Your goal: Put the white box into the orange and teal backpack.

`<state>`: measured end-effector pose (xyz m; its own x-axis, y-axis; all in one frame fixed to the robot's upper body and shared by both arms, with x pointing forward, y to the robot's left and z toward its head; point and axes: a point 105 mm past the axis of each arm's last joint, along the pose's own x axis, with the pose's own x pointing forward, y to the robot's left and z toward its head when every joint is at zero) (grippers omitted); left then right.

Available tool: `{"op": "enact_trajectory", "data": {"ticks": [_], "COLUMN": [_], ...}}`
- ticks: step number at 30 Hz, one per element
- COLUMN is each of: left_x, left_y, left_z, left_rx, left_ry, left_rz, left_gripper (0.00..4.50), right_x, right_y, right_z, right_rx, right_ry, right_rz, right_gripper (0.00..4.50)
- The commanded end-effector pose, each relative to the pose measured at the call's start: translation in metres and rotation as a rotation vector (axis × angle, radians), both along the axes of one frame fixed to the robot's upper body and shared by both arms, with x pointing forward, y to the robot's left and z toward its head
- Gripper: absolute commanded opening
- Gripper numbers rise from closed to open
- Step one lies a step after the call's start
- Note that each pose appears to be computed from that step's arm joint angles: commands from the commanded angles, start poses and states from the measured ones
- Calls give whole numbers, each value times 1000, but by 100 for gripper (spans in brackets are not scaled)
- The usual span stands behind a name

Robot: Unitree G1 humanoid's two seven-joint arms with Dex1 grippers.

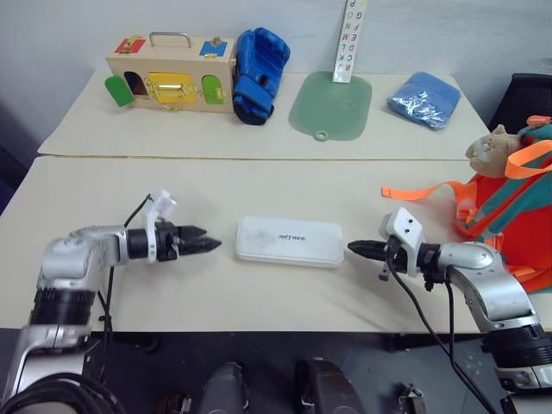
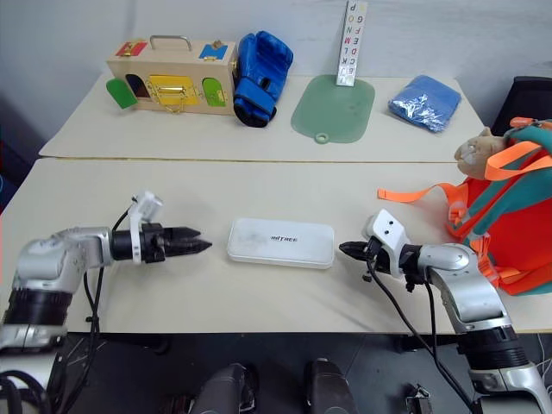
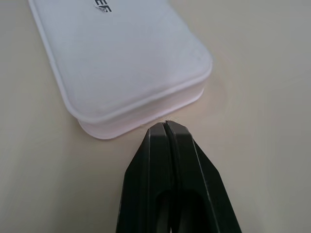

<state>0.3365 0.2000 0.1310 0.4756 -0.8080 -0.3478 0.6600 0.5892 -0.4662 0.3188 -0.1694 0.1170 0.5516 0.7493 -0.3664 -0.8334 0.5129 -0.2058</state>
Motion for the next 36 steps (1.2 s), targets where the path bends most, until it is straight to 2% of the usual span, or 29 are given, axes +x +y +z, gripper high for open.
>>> {"op": "enact_trajectory", "data": {"ticks": [1,5,11,17,24,27,33,36], "left_x": [2,3,7,18,18,23,25,26], "left_y": [-5,-20,-56,-95,-106,-102,-98,-99], "left_z": [3,2,-8,-14,-3,1,15,29], "left_rx": [-138,-197,-165,-115,-153,-188,-270,-356], "left_ry": [139,236,306,301,297,297,275,184], "left_rz": [3,-41,-158,-228,-286,-260,-261,-280], "left_gripper": [448,448,448,448,448,390,210,139], "right_x": [2,2,5,6,4,2,-5,-7], "right_y": [1,3,10,14,14,14,14,9], "right_z": [3,1,-2,0,-3,-5,-6,-4], "right_rx": [-14,-36,-52,-42,-51,-50,-32,-9], "right_ry": [-29,-30,-44,-53,-65,-64,-59,-66], "right_rz": [12,27,42,41,26,22,11,-46], "right_gripper": [0,0,0,0,0,0,0,0]}}
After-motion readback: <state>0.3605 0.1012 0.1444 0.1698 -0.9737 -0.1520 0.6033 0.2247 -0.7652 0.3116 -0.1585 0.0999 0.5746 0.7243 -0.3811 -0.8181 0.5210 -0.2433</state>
